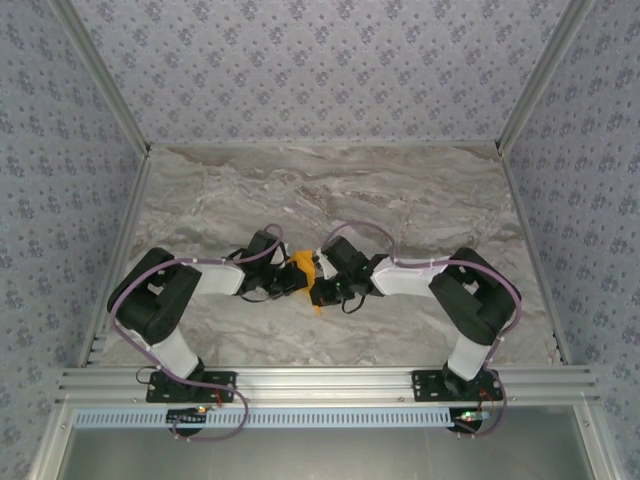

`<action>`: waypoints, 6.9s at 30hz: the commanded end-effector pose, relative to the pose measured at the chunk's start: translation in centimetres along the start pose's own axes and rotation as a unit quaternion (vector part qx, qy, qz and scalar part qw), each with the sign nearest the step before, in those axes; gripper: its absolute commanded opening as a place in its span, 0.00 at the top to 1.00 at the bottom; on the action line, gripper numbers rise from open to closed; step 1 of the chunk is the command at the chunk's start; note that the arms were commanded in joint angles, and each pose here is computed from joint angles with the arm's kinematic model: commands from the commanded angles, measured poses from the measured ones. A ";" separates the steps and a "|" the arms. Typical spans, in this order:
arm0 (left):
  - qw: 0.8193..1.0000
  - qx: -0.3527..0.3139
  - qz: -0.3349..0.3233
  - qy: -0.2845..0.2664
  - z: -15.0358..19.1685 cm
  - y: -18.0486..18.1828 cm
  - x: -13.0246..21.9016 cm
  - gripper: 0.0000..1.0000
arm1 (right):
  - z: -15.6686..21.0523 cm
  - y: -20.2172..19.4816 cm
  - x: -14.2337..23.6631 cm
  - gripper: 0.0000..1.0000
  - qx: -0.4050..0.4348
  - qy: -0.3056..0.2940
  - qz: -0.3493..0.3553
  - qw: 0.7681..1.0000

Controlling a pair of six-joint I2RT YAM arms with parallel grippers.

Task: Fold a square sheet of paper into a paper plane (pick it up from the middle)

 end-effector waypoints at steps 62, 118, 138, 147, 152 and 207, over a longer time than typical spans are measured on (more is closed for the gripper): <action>0.991 0.039 -0.123 -0.033 -0.1 3.1 -0.6 0.90 | 2.5 -1.0 0.0 1.00 -0.022 0.018 0.029 0.999; 0.985 -0.084 -0.151 -0.006 1.1 0.5 -1.9 0.90 | 7.2 -2.8 0.6 1.00 -0.044 0.082 -0.019 0.995; 0.991 -0.083 -0.109 0.001 1.2 -0.3 -1.9 0.90 | 2.6 -1.3 2.3 1.00 -0.014 -0.038 -0.007 0.999; 0.991 -0.089 -0.095 0.002 1.3 -0.8 -1.7 0.90 | 2.2 -1.9 0.8 1.00 -0.024 -0.028 -0.005 0.999; 0.991 -0.104 -0.089 -0.009 1.0 -1.7 -1.2 0.90 | 3.4 -2.6 0.6 1.00 -0.030 -0.001 0.019 0.999; 0.986 -0.101 -0.045 -0.124 -11.8 1.8 4.0 0.76 | 8.4 -4.8 0.0 1.00 -0.049 0.109 0.067 0.991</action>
Point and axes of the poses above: each hand's point on the last joint's axis, 136 mm out from that joint toward the fingers, its own x axis back along the fingers, its own y axis along the line the jaws close on, z = x × y, the point moved 10 cm from there along x, back along the fingers, and after that the axes turned 10 degrees about x, right-handed, at the moved point
